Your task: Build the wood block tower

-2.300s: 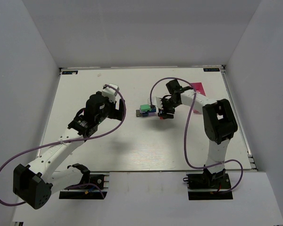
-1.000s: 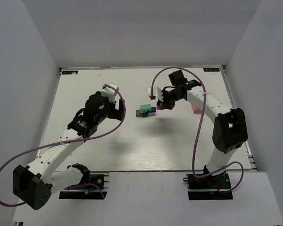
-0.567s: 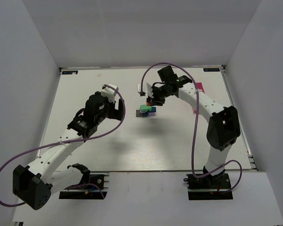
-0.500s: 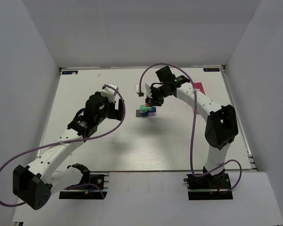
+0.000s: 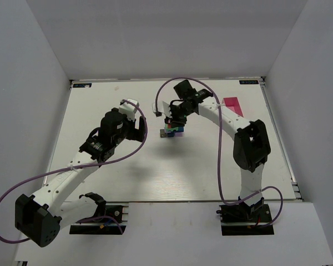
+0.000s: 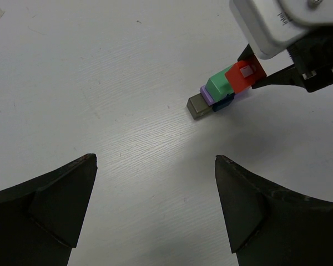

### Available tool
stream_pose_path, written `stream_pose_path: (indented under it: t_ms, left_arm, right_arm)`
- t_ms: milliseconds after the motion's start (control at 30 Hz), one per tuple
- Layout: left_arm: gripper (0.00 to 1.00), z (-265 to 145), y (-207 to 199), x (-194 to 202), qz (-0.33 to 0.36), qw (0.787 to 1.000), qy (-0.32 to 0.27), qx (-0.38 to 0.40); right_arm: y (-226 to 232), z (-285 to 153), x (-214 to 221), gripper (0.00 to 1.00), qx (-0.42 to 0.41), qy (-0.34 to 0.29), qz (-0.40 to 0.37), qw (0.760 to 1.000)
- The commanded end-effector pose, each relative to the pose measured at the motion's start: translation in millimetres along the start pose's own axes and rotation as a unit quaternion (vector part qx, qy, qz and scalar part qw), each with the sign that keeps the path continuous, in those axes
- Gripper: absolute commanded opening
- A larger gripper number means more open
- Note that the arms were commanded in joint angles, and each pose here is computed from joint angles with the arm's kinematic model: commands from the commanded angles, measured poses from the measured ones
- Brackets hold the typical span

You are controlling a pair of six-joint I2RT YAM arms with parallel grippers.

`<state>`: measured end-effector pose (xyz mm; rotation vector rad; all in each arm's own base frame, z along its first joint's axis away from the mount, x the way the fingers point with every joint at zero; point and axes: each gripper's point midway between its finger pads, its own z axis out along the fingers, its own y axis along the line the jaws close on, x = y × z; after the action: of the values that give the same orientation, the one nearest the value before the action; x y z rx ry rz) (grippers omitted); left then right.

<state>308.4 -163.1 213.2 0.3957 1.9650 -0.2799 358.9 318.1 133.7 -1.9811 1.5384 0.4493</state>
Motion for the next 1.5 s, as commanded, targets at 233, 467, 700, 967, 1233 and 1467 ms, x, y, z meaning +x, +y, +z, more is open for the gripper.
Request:
stream_pose_path:
  t_ms: [233, 467, 700, 967, 1233, 1467]
  left_arm:
    - [0.97, -9, 5, -21, 0.000, 1.000, -0.028, -0.010]
    - [0.97, -9, 5, -21, 0.000, 1.000, -0.028, -0.010]
    - [0.97, -9, 5, -21, 0.000, 1.000, -0.028, -0.010]
    - [0.97, -9, 5, -21, 0.000, 1.000, -0.028, -0.010]
    - [0.97, -9, 5, -21, 0.000, 1.000, -0.028, -0.010]
    - [0.97, -9, 5, -21, 0.000, 1.000, -0.028, -0.010]
  right_arm:
    - [-9, 4, -9, 0.21, 0.011, 0.006, -0.002, 1.000]
    - [-10, 10, -5, 0.22, 0.013, 0.013, 0.002, 1.000]
    - [-12, 11, -3, 0.26, 0.016, 0.016, 0.004, 1.000]
    - [-11, 14, -1, 0.33, 0.014, 0.020, 0.005, 1.000]
    - [-14, 15, 1, 0.37, 0.020, 0.023, 0.007, 1.000]
    - [-13, 16, 2, 0.46, 0.020, 0.025, 0.007, 0.999]
